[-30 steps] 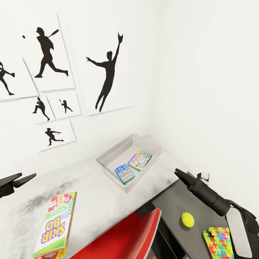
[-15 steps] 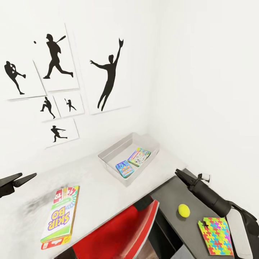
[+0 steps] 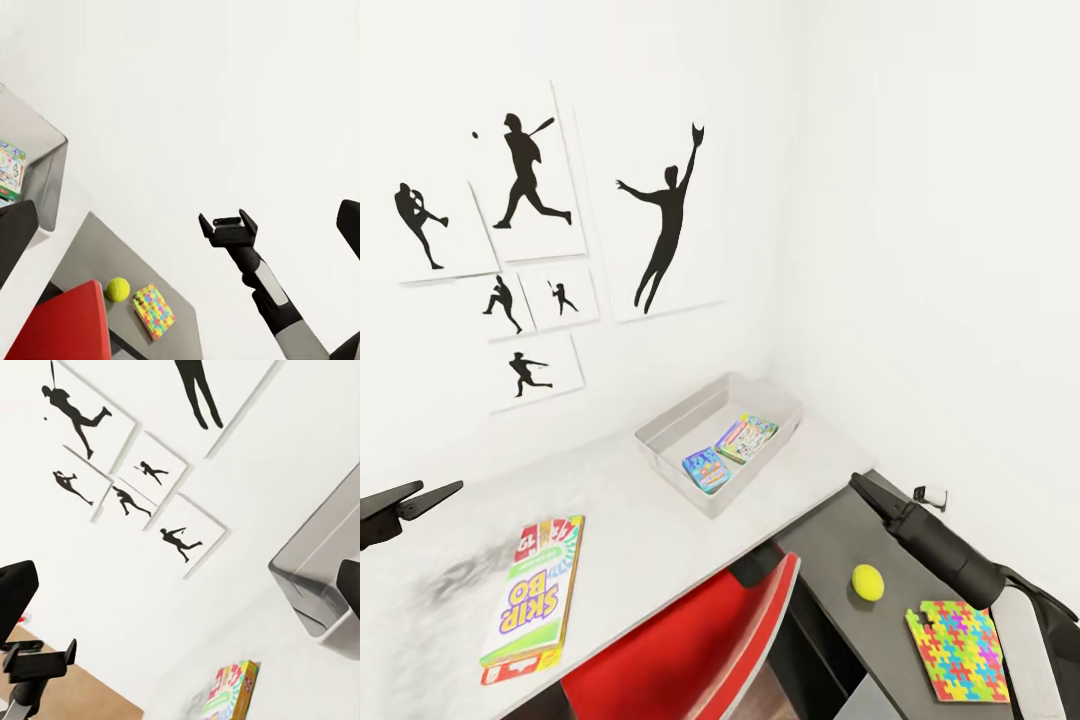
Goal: Put all the toys in the child's room - the three board games (two on the bed and one on the table), the two jigsaw puzzles on the table, and the tennis ball on the table - inside the toy box on the table in the child's room.
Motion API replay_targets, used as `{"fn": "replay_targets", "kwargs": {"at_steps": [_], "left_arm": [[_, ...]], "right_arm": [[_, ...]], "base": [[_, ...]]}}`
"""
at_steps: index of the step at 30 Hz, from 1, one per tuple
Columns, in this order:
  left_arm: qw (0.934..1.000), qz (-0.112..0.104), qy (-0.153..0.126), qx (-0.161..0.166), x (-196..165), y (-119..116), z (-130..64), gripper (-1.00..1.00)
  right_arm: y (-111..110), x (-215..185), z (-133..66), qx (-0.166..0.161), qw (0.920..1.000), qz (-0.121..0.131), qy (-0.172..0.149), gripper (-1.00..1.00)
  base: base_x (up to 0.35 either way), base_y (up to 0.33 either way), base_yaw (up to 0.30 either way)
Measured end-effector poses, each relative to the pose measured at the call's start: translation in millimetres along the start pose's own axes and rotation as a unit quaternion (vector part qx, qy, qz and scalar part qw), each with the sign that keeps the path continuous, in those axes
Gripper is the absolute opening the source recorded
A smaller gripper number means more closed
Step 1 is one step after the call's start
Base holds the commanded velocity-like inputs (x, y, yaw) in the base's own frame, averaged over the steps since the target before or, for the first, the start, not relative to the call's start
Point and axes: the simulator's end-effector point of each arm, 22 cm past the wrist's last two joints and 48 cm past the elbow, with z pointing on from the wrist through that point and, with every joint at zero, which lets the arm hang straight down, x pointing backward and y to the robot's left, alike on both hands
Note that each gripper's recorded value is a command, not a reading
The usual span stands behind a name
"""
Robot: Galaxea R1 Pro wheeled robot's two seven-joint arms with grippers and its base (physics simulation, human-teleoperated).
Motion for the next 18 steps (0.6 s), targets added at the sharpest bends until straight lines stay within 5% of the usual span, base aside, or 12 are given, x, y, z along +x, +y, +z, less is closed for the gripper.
{"fn": "replay_targets", "kwargs": {"at_steps": [18], "left_arm": [[0.9998, 0.015, -0.003, 0.01, -4.0, -15.2, 0.1, 1.0]], "right_arm": [[24.1, -7.2, -1.4, -0.034, 0.9993, -0.015, -0.008, 1.0]], "base": [[-0.105, 0.0, 0.03]]}}
